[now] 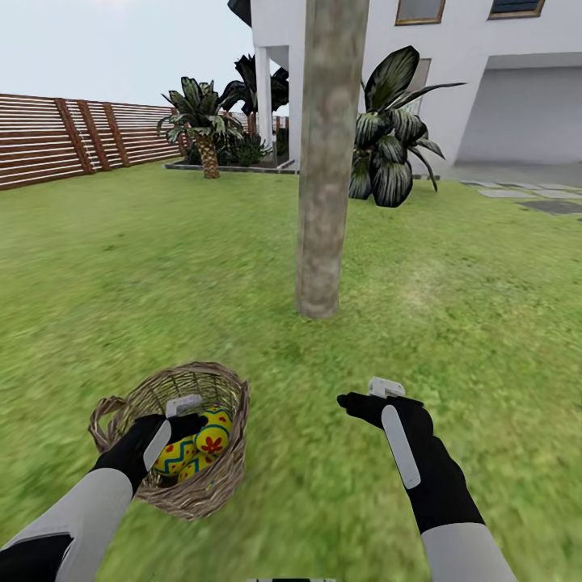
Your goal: Take the three Easter eggs out of the wicker basket on the lawn in the garden, then place them on the lawn next to a single tree (choose any tree) so that all three eggs are next to the same tree and none are left in the basket.
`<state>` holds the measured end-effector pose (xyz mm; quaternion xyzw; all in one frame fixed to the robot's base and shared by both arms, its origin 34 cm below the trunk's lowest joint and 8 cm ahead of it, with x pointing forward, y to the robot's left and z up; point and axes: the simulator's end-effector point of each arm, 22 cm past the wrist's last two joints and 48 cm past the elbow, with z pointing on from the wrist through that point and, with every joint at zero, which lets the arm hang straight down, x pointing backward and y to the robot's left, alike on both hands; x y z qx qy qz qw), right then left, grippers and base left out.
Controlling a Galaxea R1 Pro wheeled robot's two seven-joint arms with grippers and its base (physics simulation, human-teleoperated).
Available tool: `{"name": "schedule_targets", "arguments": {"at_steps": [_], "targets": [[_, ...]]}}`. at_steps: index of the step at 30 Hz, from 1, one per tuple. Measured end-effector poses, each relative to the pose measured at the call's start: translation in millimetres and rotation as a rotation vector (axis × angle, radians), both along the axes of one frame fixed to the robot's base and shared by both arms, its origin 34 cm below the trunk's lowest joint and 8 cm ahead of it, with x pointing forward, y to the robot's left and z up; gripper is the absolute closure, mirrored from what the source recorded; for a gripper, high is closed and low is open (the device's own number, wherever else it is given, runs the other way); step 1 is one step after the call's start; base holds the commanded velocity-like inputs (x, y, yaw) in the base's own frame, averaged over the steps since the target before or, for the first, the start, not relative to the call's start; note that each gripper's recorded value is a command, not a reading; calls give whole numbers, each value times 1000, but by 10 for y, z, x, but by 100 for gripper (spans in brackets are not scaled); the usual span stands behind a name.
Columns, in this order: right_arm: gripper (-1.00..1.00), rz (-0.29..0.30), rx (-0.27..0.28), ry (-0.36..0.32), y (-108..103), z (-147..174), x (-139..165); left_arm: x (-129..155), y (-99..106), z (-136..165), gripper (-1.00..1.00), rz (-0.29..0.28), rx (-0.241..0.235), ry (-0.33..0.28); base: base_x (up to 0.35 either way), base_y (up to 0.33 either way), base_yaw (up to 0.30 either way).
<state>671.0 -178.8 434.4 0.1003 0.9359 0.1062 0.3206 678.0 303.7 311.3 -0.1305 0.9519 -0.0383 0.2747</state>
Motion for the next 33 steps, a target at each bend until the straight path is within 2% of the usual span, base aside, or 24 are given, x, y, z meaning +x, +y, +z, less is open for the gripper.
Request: {"name": "schedule_targets", "arguments": {"at_steps": [13,16,24,27,33], "targets": [[-100,-3,1,-8,-9,29,14,127,24,143,-100,-1,8,-46,0,0,0],[-100,-6,1,-32,-20,120,47,140,26,159,-100,-1,9,-50,0,0,0],[-100,-20,4,-192,-72,758,205,152,27,174,-100,-1,10,-55,0,0,0],[-100,-5,4,-217,-11,840,188,150,22,154,-100,-1,10,-53,0,0,0],[-100,9,2,-218,41,790,177,137,22,51,-100,-2,11,-40,0,0,0]]}}
